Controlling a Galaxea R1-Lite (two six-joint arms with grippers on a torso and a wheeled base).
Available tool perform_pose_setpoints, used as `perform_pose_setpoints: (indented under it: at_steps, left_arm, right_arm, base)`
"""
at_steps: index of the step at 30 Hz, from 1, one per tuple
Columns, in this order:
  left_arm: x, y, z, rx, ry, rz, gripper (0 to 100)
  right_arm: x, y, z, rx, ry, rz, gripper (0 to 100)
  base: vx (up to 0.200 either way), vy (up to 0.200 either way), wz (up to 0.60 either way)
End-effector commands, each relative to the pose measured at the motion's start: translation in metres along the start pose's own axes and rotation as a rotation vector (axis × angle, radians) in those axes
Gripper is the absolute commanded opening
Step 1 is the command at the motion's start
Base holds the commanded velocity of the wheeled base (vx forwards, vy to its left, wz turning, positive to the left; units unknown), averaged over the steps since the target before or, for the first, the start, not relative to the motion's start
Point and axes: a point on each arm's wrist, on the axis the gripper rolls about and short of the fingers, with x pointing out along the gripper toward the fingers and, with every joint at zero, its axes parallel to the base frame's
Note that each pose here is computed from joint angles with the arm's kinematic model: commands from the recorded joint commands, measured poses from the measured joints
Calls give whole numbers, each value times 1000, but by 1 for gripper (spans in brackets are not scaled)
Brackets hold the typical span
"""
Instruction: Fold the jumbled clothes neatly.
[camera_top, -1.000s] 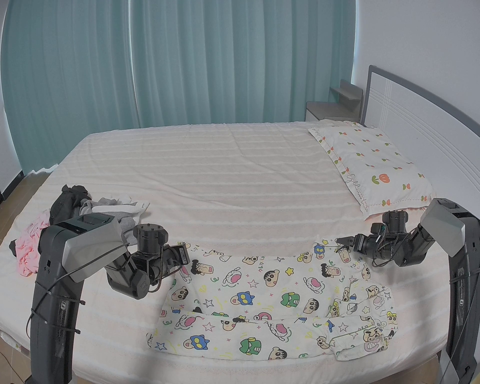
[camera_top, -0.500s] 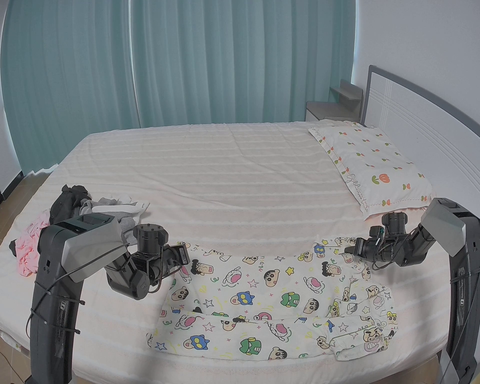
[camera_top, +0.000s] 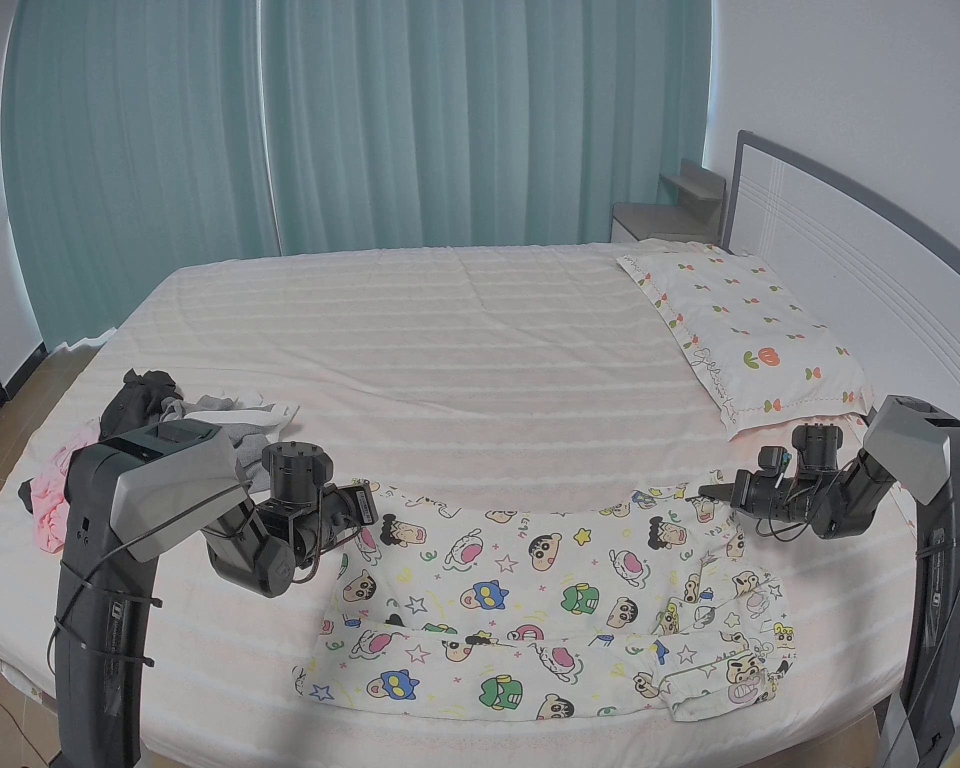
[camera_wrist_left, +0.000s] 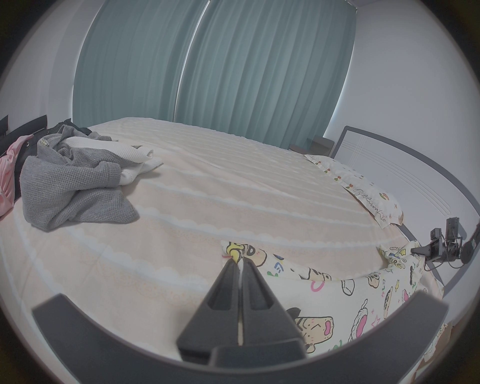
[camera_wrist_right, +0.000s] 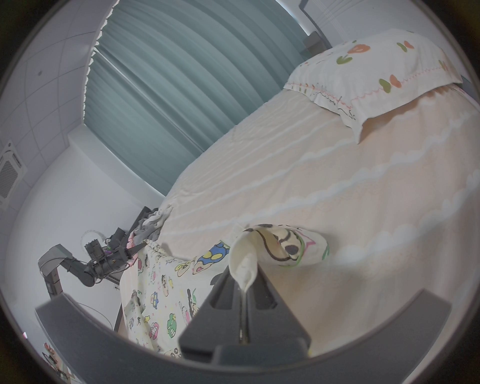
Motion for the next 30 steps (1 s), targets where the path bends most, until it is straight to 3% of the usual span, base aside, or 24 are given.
perform_pose_setpoints:
  at_steps: [1, 17, 30]
  left_arm:
    - [-4, -2, 6, -1, -13, -4, 0]
    - [-14, -1, 7, 7, -17, 17, 0]
    - [-38, 4, -16, 77, -13, 9, 0]
  right_arm:
    - [-8, 4, -2, -3, -5, 15, 0]
    - [-42, 32, -1, -14, -6, 45, 0]
    - [-67, 42, -39, -65, 88, 45, 0]
  base:
    - [0, 0, 0]
    - [0, 0, 0]
    - [0, 0, 0]
